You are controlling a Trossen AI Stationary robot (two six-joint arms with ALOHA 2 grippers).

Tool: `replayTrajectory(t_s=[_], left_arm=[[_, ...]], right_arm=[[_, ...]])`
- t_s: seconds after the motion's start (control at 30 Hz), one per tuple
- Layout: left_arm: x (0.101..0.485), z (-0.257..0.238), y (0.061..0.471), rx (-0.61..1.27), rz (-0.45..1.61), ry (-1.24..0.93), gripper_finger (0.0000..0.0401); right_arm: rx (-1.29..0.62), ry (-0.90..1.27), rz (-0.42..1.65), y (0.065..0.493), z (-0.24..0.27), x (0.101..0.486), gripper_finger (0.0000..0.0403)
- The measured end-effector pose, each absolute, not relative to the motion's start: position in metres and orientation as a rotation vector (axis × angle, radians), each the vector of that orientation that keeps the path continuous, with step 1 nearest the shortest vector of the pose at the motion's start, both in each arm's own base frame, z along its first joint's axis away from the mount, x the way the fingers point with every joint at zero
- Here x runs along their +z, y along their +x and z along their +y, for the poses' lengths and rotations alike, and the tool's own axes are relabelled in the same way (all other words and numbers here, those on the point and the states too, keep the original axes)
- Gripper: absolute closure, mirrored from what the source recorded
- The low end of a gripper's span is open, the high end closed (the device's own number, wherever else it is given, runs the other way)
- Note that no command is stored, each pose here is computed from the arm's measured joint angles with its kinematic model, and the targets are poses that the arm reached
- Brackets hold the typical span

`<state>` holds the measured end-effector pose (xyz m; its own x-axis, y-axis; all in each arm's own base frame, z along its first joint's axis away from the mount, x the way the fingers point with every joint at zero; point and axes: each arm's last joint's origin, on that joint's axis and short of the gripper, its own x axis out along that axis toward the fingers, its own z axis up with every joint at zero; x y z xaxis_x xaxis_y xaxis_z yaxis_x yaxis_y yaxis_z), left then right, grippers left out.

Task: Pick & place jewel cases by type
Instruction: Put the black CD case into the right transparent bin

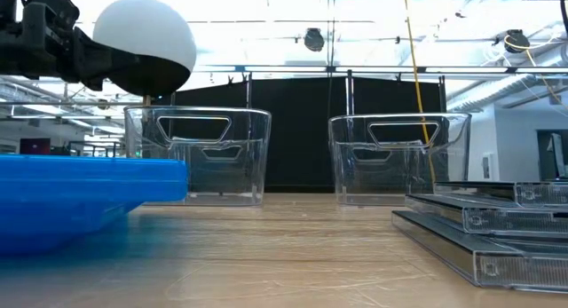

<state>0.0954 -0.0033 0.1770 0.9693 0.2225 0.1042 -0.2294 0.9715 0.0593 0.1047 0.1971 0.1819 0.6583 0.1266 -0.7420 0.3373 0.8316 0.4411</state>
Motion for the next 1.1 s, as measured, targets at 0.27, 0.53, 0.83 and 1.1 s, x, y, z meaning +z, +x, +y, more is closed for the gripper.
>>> replayTrajectory(t_s=[0.27, 0.53, 0.83, 1.1], left_arm=[[0.178, -0.003, 0.095, 0.23, -0.105, 0.07, 0.0375], [0.178, -0.003, 0.095, 0.23, -0.106, 0.064, 0.0375], [0.177, -0.003, 0.095, 0.228, -0.1, 0.044, 0.0375], [0.176, -0.003, 0.095, 0.227, -0.093, 0.039, 0.0375]], right_arm=[[-0.06, 0.812, 0.776, 0.095, 0.187, 0.141, 0.036], [-0.025, 0.877, 0.818, 0.087, 0.178, 0.128, 0.036], [-0.162, 1.035, 0.845, 0.082, 0.162, 0.11, 0.0359], [-0.105, 1.154, 0.841, 0.08, 0.158, 0.104, 0.0319]])
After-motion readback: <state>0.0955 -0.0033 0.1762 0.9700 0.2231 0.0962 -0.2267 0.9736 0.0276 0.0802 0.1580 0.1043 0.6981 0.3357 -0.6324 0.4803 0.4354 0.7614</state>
